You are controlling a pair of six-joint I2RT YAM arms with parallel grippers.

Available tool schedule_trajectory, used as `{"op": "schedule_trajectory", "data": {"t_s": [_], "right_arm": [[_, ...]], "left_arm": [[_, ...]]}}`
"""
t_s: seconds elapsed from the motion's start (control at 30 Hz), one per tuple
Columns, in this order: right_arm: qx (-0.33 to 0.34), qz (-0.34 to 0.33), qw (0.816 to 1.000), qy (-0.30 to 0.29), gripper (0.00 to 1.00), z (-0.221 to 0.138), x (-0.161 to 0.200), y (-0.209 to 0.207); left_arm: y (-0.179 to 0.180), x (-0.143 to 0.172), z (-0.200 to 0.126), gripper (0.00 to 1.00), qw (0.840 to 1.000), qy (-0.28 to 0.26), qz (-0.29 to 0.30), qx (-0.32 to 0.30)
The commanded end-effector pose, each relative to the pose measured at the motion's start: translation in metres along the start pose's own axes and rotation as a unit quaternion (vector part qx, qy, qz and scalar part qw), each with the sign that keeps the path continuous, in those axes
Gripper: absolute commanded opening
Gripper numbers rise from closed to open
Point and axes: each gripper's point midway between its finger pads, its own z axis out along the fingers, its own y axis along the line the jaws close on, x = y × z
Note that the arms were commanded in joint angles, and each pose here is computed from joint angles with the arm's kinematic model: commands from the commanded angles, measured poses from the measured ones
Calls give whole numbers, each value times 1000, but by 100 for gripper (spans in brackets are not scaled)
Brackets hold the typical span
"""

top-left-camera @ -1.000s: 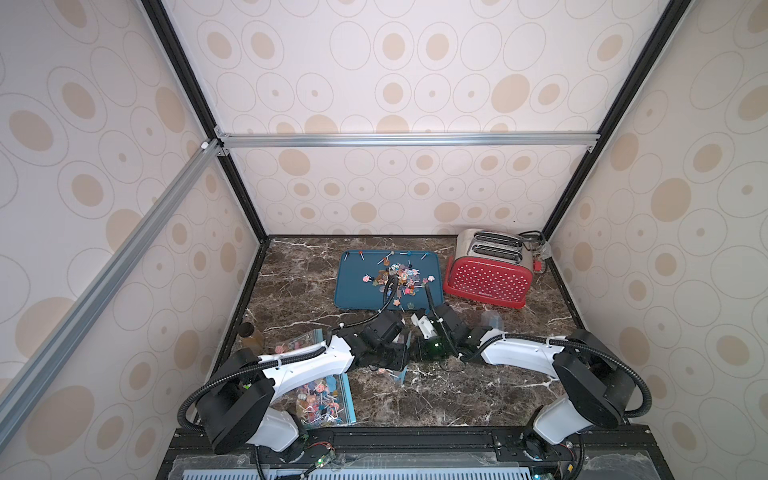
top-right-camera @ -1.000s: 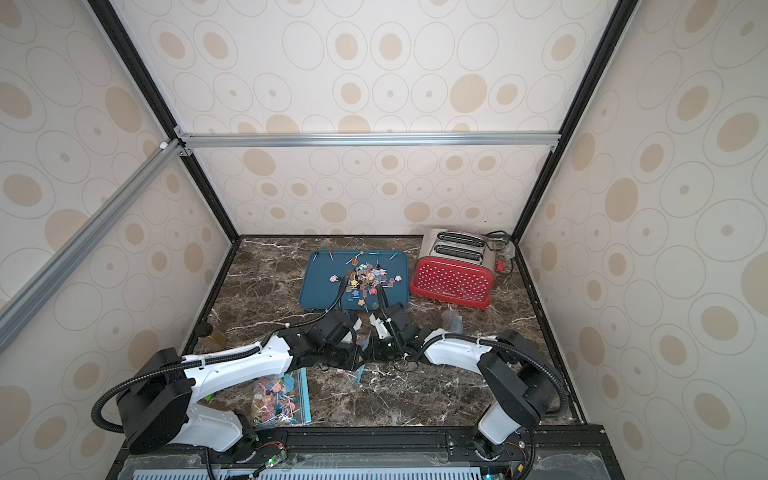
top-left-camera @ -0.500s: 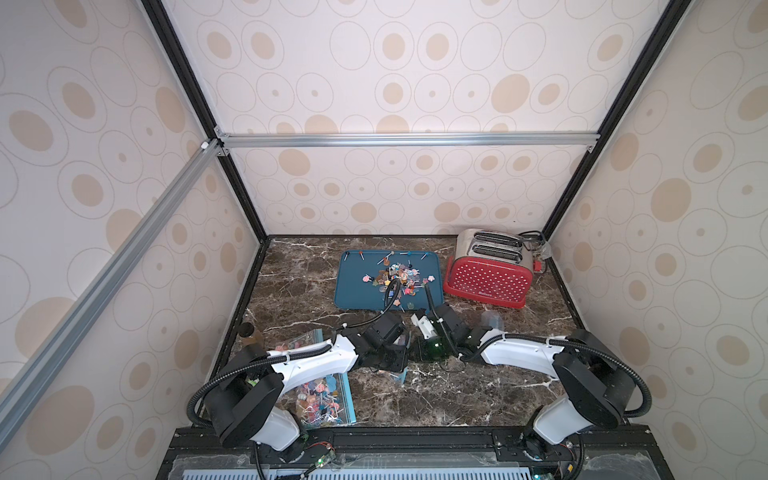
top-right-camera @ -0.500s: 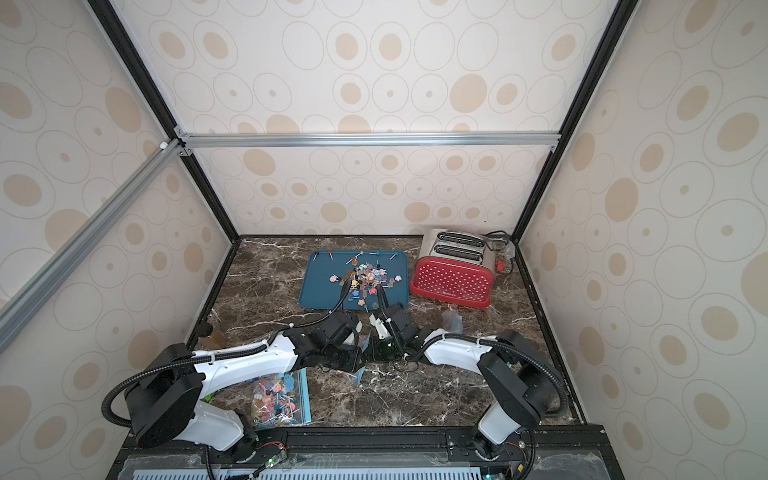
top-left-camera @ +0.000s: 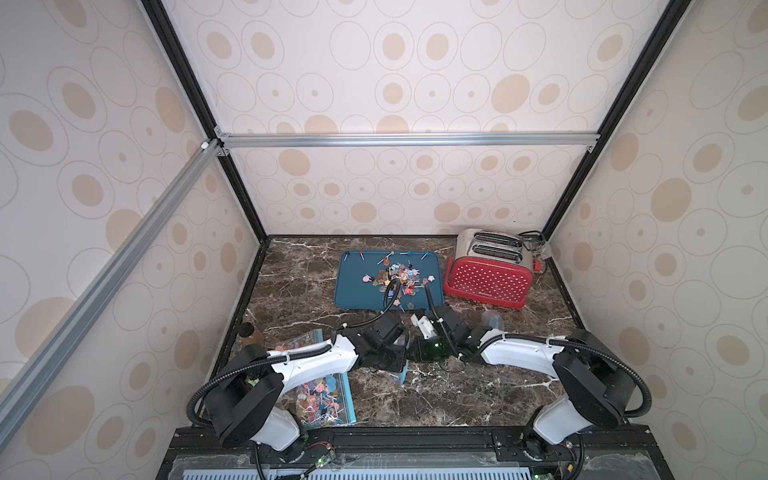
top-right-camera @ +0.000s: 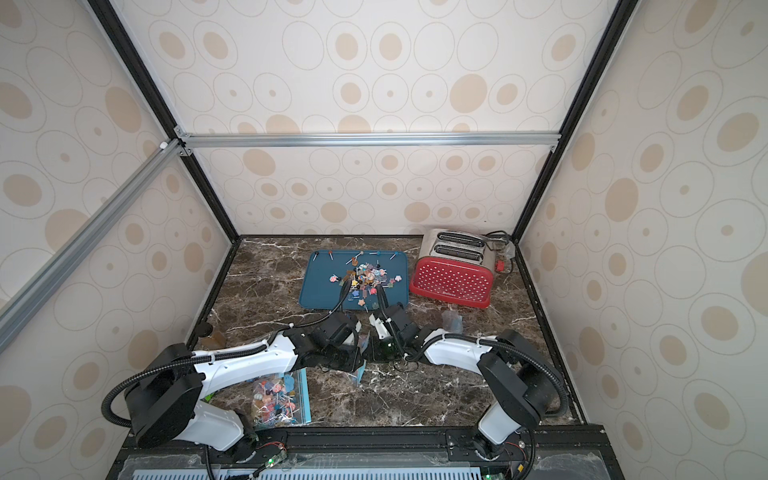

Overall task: Pour candies out of the ziploc bag
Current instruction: Open the ziploc bag at the center of the board.

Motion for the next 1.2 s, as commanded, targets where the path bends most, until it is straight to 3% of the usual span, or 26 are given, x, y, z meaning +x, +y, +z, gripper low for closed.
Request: {"op": "schedule_trajectory", "data": {"t_s": [0.0,0.47,1.1,1.17], "right_arm": [[-3,-5,1000,7,0,2,6,0],[-2,-3,1000,9,0,3,6,0],[-5,-3,1000,8,0,2,7,1],[-4,-3,1000,7,0,2,6,1]], "left_arm": [[9,4,-1,27,1000,4,3,-18],[13,4,6,15,1000,9,1,-22],[0,-4,15,16,1000,3,-13,7],[0,-4,15,13,1000,2,-13,6]]}}
